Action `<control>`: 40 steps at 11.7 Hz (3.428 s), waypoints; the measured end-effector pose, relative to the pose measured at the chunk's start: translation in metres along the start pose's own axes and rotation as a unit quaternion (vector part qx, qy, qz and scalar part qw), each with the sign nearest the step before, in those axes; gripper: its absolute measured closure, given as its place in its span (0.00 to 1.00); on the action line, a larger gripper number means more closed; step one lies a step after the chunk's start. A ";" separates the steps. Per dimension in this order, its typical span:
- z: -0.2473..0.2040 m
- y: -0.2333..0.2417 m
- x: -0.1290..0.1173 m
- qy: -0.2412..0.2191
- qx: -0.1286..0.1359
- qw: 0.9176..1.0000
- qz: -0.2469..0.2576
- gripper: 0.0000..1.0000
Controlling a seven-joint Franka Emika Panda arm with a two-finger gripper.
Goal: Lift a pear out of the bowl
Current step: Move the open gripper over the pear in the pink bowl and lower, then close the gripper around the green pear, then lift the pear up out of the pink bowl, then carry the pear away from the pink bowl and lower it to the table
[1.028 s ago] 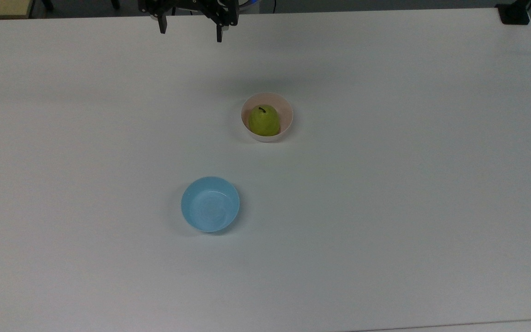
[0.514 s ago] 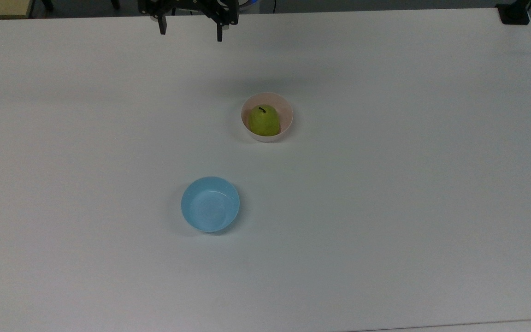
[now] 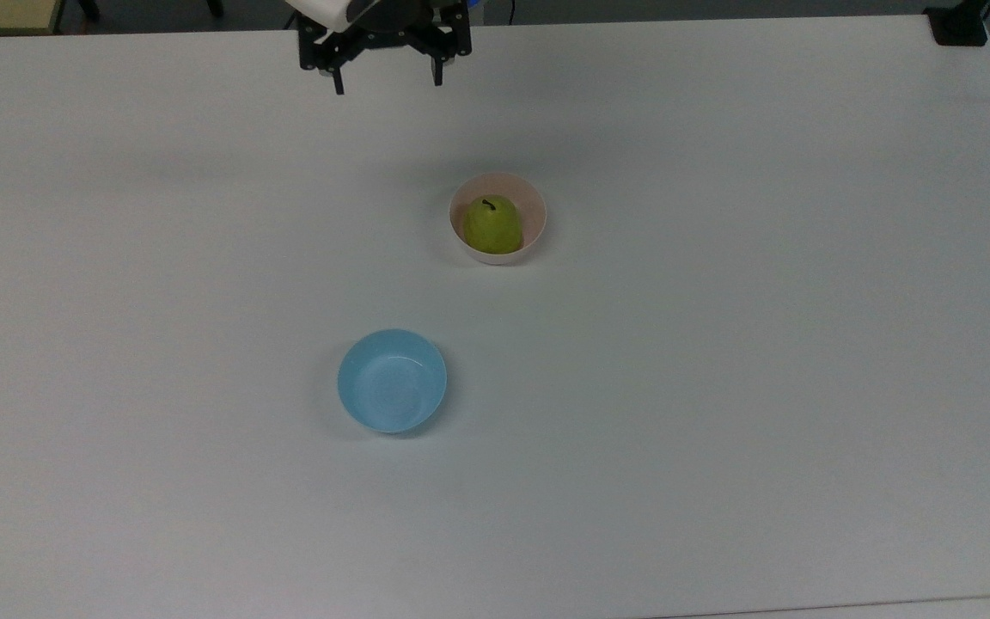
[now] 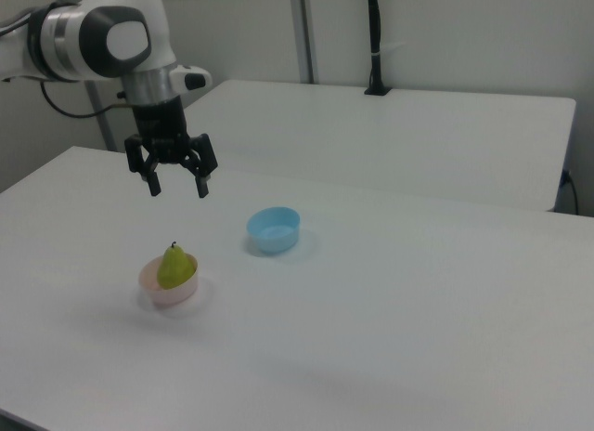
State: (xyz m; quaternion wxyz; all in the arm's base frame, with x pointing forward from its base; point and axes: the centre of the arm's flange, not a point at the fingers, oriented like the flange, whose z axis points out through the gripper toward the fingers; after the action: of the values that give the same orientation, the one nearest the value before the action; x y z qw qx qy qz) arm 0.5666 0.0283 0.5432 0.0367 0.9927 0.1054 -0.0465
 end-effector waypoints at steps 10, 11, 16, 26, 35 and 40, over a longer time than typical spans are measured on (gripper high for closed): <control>0.130 -0.075 0.036 -0.013 -0.002 0.999 -0.040 0.03; 0.139 -0.082 0.040 -0.013 -0.002 0.999 -0.035 0.03; 0.175 -0.102 0.052 -0.023 -0.003 0.999 -0.033 0.05; 0.194 -0.106 0.059 -0.014 -0.002 0.999 -0.036 0.36; 0.133 -0.100 0.044 -0.020 -0.005 0.999 -0.031 0.36; 0.102 -0.046 0.040 -0.015 -0.002 1.000 -0.003 0.36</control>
State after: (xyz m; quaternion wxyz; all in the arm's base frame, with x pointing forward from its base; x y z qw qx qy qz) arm 0.5873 0.0730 0.4347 0.0404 0.9915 0.1075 -0.0612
